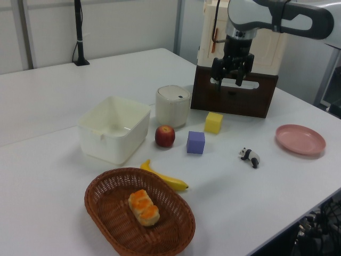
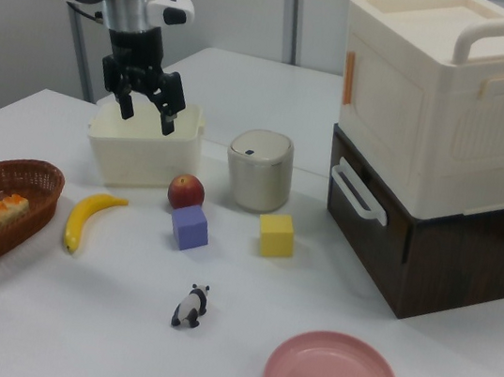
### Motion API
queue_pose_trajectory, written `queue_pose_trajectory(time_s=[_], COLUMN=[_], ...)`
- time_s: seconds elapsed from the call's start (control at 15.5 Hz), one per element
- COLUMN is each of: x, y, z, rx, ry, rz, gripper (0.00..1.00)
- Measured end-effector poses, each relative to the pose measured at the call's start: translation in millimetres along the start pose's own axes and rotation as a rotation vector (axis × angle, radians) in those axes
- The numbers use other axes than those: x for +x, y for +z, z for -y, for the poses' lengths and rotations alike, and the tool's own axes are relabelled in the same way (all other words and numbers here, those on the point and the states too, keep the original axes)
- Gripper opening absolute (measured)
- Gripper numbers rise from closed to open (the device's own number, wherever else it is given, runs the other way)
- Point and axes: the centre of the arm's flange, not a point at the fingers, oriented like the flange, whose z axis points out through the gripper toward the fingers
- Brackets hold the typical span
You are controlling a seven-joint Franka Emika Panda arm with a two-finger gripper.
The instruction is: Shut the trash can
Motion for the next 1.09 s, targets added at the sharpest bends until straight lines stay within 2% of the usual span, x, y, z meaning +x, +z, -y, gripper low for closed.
queue_pose_trajectory(time_s=[0.13, 0.39, 0.77, 1.09], x=[-12, -22, -20, -16], y=[-12, -29, -25, -17], z=[-9, -31, -32, -14], rx=[0.017, 0.081, 0.085, 0.086], ry=[0.022, 0.083, 0.090, 0.060], rz=[0.023, 0.010, 0.017, 0.034], gripper=[1.00, 1.00, 1.00, 1.00])
